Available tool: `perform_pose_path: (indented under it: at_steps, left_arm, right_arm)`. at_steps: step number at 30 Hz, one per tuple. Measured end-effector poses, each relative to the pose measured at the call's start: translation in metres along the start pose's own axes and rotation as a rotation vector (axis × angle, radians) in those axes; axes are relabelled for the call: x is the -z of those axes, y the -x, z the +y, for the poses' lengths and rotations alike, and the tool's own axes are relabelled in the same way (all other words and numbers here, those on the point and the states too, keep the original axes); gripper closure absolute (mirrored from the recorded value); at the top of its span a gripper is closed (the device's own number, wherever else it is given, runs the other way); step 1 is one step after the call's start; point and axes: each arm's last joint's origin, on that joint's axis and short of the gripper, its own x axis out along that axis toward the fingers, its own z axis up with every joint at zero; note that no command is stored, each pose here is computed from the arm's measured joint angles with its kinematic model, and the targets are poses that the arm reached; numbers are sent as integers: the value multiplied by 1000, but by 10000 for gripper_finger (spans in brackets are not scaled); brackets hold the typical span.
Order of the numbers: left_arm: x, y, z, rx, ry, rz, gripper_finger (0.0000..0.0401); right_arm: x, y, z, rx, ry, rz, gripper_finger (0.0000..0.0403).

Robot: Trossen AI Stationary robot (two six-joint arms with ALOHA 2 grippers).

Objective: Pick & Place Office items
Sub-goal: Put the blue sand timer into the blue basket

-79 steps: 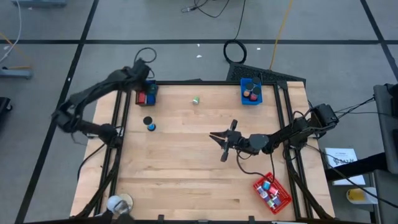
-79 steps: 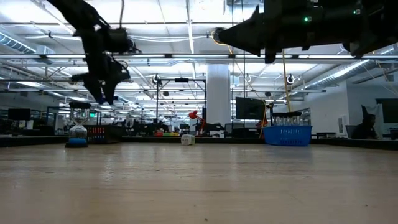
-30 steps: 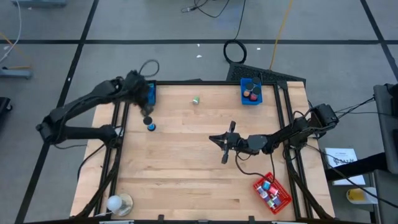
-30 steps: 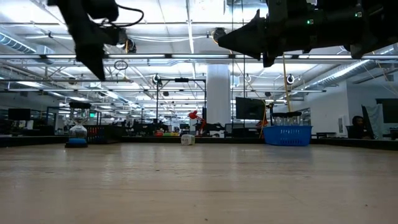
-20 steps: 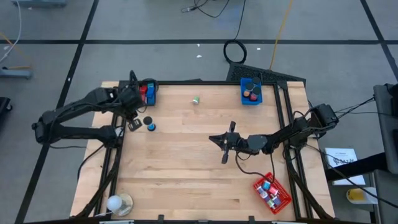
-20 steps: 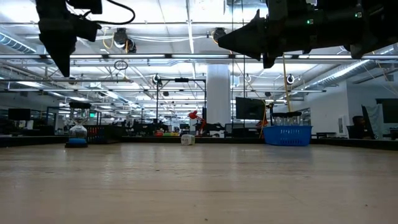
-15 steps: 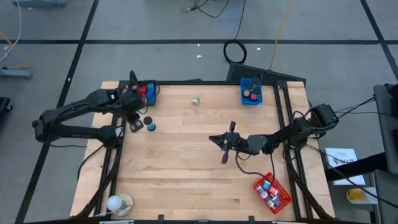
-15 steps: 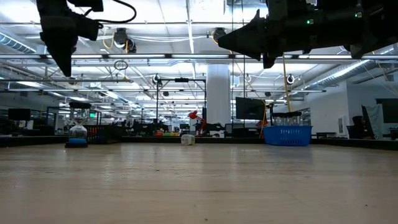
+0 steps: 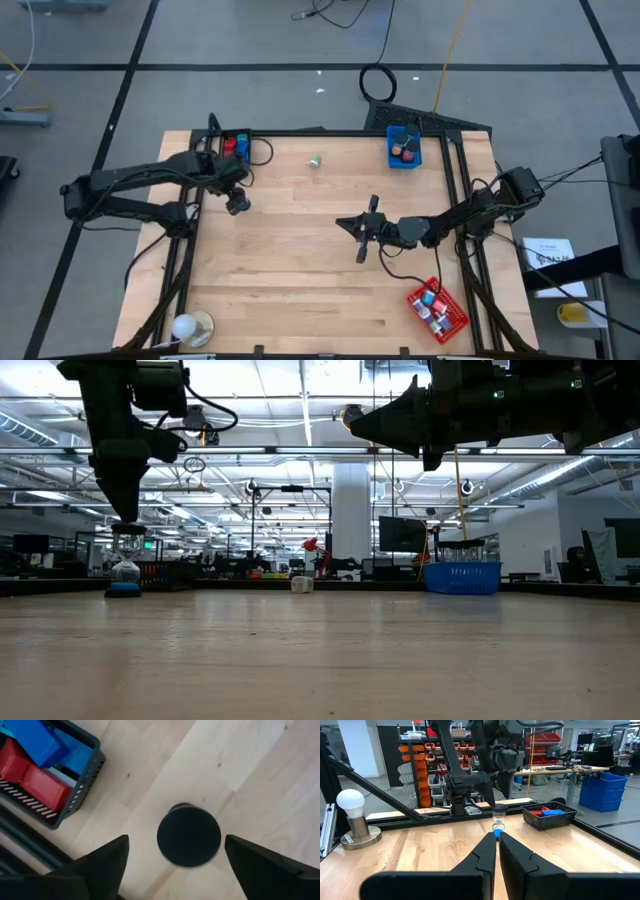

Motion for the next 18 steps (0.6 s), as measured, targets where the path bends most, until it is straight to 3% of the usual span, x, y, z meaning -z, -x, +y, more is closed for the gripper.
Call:
perform_pose_path:
  at_steps: [18]
  left_arm:
    - [-2, -24, -4, 5, 4, -4, 50]
  right_arm:
    - [0, 0, 0, 0, 0, 0, 390]
